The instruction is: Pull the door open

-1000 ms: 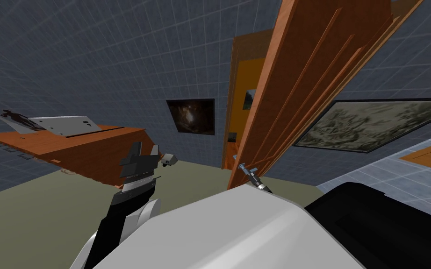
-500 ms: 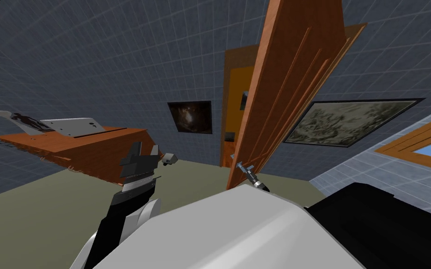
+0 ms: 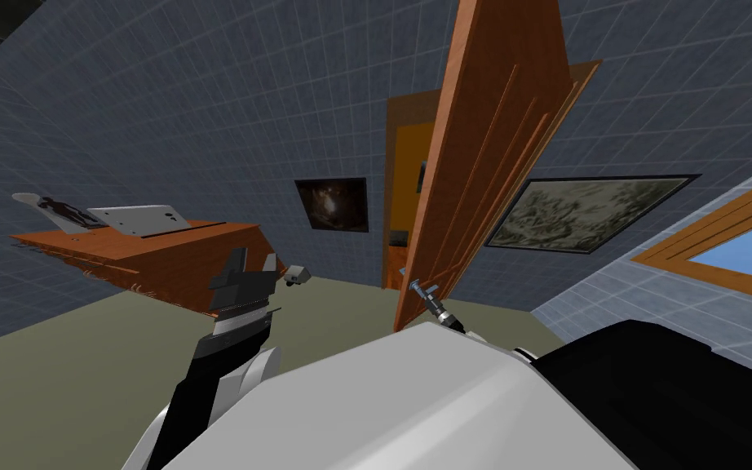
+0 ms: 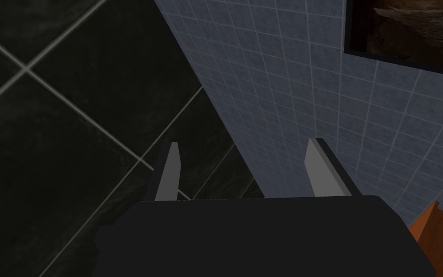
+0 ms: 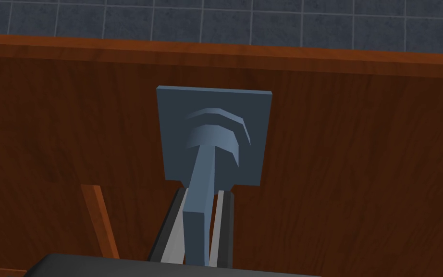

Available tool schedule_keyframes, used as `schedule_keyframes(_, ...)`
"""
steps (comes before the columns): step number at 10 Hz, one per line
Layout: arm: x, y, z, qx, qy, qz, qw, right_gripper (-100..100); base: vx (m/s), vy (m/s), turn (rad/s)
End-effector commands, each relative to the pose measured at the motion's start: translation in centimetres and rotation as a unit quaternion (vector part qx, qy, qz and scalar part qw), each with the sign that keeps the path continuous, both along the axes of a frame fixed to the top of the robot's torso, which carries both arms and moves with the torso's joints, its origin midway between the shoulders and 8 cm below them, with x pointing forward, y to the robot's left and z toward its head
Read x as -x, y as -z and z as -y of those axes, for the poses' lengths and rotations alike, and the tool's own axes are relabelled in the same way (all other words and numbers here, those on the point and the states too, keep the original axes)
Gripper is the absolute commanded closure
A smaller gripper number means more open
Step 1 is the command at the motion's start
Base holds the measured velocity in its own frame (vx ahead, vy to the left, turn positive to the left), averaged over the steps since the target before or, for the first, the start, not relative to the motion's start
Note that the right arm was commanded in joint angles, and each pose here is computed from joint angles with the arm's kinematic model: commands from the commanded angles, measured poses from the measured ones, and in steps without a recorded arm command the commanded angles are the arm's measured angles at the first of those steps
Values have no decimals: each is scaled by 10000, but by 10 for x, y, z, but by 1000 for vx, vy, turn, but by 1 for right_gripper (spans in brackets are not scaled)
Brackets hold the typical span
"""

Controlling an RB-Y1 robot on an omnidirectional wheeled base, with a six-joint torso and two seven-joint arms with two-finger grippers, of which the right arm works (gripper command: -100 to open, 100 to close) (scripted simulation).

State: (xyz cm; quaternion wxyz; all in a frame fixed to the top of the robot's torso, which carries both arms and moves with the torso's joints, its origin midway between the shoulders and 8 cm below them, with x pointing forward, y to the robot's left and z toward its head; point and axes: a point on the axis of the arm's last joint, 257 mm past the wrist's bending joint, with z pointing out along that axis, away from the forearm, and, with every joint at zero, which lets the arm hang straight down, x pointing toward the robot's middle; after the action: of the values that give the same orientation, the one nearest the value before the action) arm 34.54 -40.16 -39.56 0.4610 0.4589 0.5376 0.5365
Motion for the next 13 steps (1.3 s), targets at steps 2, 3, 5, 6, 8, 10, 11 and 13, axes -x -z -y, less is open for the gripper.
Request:
schedule_keyframes(2, 1, 2, -10, -37, -66, -13, 10000, 100, 7, 3, -4)
schedule_keyframes(3, -10, 1, -18, -35, -169, -11, 9998, 100, -91, -44, -16)
schedule_keyframes(5, -20, 0, -27, -32, -269, -9, 9996, 100, -157, -92, 23)
schedule_keyframes(6, -20, 0, -27, -32, -269, -9, 9996, 100, -108, -46, -1)
schedule_keyframes(8, -20, 0, -27, -32, -269, -9, 9996, 100, -23, 0, -15)
schedule_keyframes(10, -36, -1, -40, -25, -416, -8, 9991, 100, -111, -78, -4)
schedule_keyframes(11, -41, -2, -45, -23, -466, -7, 9989, 100, -133, -139, 36)
schedule_keyframes(13, -46, -1, -49, -20, -517, -27, 9987, 100, -98, -110, 9)
